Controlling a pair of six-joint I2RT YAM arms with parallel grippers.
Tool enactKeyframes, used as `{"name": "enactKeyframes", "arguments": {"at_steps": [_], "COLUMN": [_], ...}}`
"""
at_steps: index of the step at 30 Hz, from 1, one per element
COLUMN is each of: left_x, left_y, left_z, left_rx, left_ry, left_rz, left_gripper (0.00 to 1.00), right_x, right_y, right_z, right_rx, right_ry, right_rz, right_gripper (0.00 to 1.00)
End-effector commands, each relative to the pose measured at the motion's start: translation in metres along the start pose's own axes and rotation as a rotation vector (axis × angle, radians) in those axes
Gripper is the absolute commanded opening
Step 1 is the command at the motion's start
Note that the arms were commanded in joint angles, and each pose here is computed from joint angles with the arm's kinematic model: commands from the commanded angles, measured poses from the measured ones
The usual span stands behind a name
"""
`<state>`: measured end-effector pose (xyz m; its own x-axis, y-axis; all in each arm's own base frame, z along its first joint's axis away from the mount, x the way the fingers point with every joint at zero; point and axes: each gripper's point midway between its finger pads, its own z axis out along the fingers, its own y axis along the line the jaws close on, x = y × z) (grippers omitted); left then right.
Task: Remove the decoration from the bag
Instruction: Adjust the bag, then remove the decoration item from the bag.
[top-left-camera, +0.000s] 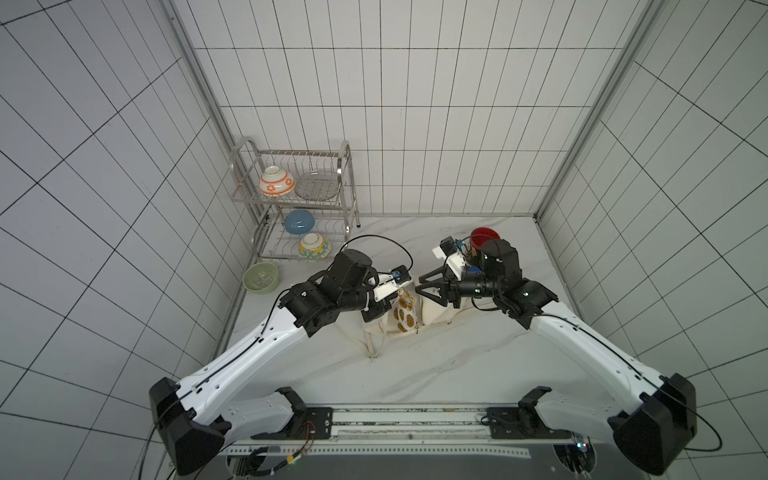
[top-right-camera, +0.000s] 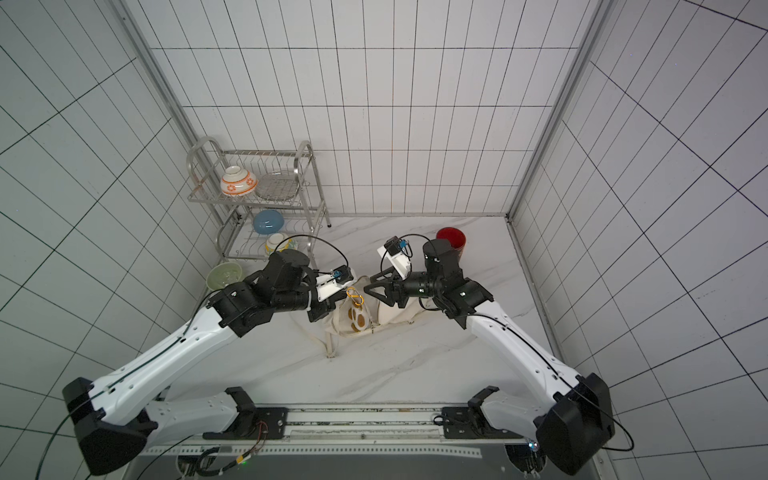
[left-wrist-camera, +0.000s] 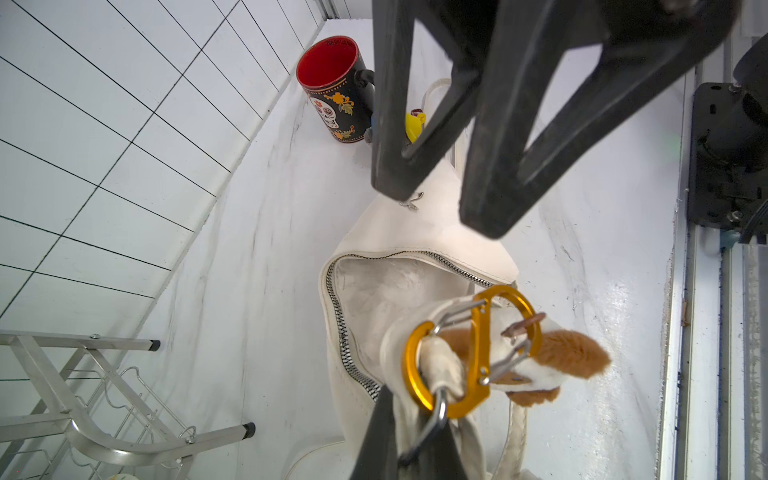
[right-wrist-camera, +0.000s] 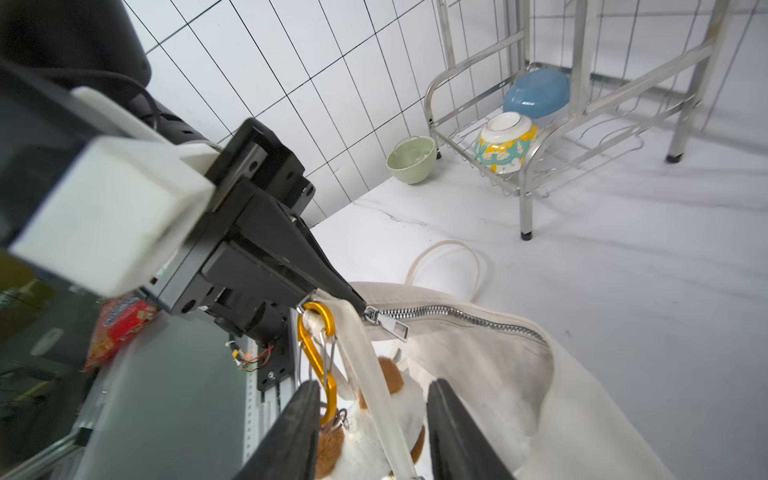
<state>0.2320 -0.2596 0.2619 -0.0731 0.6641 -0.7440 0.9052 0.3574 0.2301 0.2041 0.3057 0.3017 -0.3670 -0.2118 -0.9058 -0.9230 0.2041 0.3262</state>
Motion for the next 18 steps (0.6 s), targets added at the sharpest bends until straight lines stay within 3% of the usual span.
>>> {"name": "enactKeyframes", "arguments": {"at_steps": [1,7,14,18], "left_x": [-0.006,-0.009,-0.012,-0.012], "left_y": [0.001,0.001,0.0,-0.002], "left_z": [-0.002,0.001,0.0,0.002], "left_rx": [-0.005,-0.003,0.001,0.014], "left_ry": [-0.009,-0.011,-0.03,-0.03], "left_rz": [-0.006,-0.007,-0.017,-0.025], "left_gripper": [0.0,0.0,0.0,0.0], "right_x": [0.002,0.022,0.02,0.021], "right_y": [0.003,0.018,0.007,0.014], "right_z": [-0.007,0.008,0.021,0.03], "right_rx": [0.066,0.105,0.229,0.187], "right_ry": [0.004,0.11,0.085,0.064], "right_rz": [-0.115,-0.258,-0.32,-0.309], "right_gripper": [0.47,0.49,0.47,0.46]}}
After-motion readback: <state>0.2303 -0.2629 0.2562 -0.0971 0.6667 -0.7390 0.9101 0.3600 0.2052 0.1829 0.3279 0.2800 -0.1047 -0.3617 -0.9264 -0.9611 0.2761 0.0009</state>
